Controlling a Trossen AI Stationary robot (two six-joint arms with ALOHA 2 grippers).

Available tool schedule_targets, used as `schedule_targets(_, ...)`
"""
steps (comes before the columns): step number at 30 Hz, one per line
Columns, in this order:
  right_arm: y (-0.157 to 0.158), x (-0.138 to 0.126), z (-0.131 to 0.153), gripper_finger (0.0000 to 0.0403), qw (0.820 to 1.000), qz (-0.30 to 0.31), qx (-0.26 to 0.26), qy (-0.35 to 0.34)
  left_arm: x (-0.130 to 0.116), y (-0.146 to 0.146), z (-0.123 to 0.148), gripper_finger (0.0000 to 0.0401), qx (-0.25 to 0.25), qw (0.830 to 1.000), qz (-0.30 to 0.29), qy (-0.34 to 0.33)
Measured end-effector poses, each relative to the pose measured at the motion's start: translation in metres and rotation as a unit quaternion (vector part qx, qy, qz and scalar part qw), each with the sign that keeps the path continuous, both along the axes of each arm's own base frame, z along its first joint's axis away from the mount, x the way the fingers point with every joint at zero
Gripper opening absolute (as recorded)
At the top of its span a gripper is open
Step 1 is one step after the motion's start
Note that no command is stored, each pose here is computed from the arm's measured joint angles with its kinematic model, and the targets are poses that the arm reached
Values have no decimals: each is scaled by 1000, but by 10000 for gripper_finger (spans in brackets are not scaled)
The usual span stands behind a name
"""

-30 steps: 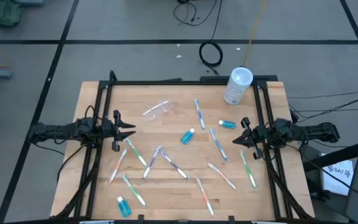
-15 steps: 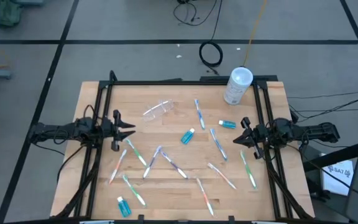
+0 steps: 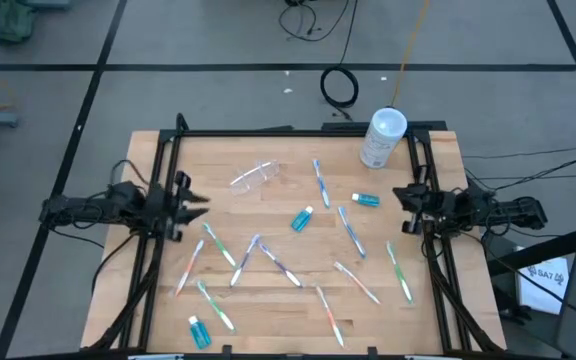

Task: Pick & Place toothbrushing station
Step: Put the orange toothbrush into the transparent organizer

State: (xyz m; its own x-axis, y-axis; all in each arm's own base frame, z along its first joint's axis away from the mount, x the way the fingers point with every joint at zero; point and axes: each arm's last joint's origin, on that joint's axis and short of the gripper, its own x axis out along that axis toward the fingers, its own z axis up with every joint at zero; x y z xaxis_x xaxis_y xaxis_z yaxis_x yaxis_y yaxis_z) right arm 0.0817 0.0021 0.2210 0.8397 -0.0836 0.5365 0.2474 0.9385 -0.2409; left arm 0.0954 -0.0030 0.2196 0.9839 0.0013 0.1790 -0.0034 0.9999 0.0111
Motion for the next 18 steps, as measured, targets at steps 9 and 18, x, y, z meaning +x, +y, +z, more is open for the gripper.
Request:
schedule_targets(9, 1, 3, -1, 4, 1000, -3, -28, 11, 36, 1, 40, 118, 40, 978, 49, 198)
schedule_targets(18, 1, 9, -5, 4, 998, -18, -53, 40, 69, 3, 59, 118, -69, 876, 151, 453)
